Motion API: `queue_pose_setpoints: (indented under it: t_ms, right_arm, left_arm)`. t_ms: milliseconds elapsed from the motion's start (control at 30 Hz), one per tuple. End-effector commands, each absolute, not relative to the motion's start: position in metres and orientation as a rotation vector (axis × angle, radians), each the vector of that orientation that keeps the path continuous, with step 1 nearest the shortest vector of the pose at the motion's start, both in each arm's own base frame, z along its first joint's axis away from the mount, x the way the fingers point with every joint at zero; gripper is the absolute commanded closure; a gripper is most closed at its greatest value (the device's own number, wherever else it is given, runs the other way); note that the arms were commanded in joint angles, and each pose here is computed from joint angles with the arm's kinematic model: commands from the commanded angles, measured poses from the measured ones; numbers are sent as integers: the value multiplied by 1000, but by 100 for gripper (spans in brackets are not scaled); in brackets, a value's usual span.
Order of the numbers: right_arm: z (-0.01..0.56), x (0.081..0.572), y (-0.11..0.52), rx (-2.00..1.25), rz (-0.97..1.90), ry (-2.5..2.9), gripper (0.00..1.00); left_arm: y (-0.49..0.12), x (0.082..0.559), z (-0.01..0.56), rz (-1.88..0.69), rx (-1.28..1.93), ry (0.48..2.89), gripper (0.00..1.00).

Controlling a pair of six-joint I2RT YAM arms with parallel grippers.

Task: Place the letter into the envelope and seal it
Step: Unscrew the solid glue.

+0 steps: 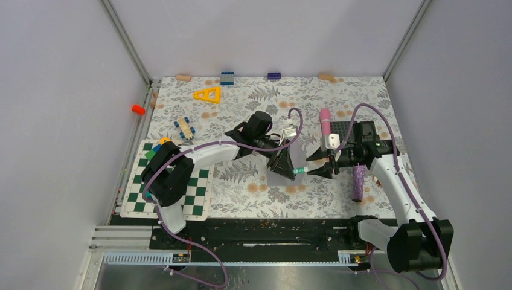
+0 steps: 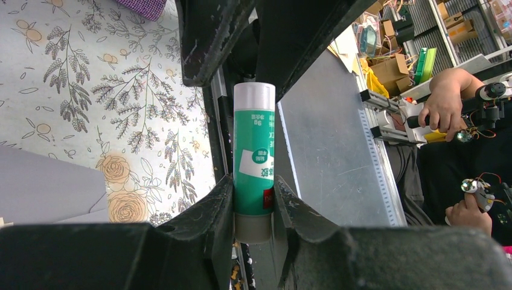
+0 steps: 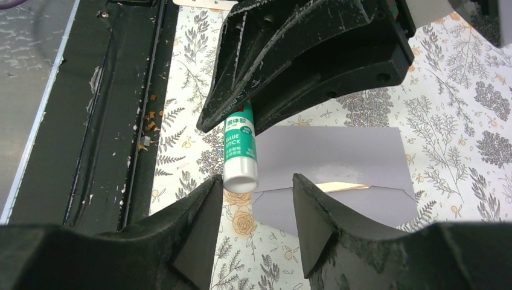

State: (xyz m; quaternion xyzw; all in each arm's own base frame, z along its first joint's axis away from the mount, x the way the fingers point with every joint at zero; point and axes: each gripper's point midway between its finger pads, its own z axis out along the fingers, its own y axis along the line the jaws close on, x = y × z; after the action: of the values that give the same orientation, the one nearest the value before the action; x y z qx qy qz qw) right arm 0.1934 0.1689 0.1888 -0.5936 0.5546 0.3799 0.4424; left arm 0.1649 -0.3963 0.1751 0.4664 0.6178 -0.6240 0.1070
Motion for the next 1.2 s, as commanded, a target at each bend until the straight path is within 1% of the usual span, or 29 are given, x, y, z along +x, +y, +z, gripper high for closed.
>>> queue_pose_setpoints:
  t_ms: [0,67,100,167,233,300,400,500,567,700,767,867,900,933,967,1000,1033,1067,1167]
  right_arm:
    - [195,188,175,-1473,971,1346,47]
    - [195,187,176,-1476,972,1338,49]
    - [195,186,177,-1478,974,1339,52]
    - [196,187,177,-1477,980,1346,59]
    - [196,188,177,-1472,984,1363,70]
    - [195,189,177,-1463,991,1383,79]
    - [198,189,177,-1435,1017,1427,80]
    - [203,191,177,-1350,1095,1553,79]
    - [208,195,178,-1245,1171,1694,79]
    - [214,209,180,-938,1346,2028,83]
    - [216,209,184,-812,1445,2122,82]
    - [216,213,187,-657,1497,2205,75]
    - [215,215,186,-629,1477,2219,68]
    - [215,216,185,-602,1450,2230,57]
    - [214,218,182,-572,1409,2247,42]
    - [216,220,181,-542,1376,2253,17]
    - [219,222,179,-489,1336,2266,3]
    - [225,223,178,-449,1315,2262,1]
    - [247,230,172,-295,1217,2237,0]
  left_arm:
    - [-403,168,204,-1838,1422,1663,84]
    - [-403,168,204,-1837,1421,1664,84]
    - [-403,168,204,-1837,1422,1662,84]
    - [-403,167,205,-1836,1422,1662,84]
    - [-403,167,205,-1836,1423,1660,84]
    - [-403,168,206,-1828,1420,1659,84]
    - [-404,171,205,-1803,1418,1659,84]
    - [-403,178,199,-1708,1428,1693,84]
    - [-403,184,197,-1641,1422,1711,84]
    - [-404,194,197,-1549,1392,1732,84]
    - [-404,198,197,-1522,1385,1739,84]
    - [-403,199,199,-1512,1381,1742,84]
    - [-402,198,201,-1514,1382,1741,84]
    - [-402,199,203,-1520,1382,1737,84]
    - [-400,199,204,-1526,1381,1734,84]
    - [-399,201,206,-1533,1378,1728,84]
    - [-396,203,209,-1540,1374,1718,83]
    - [-393,206,212,-1543,1365,1717,83]
    - [-384,211,219,-1562,1350,1698,83]
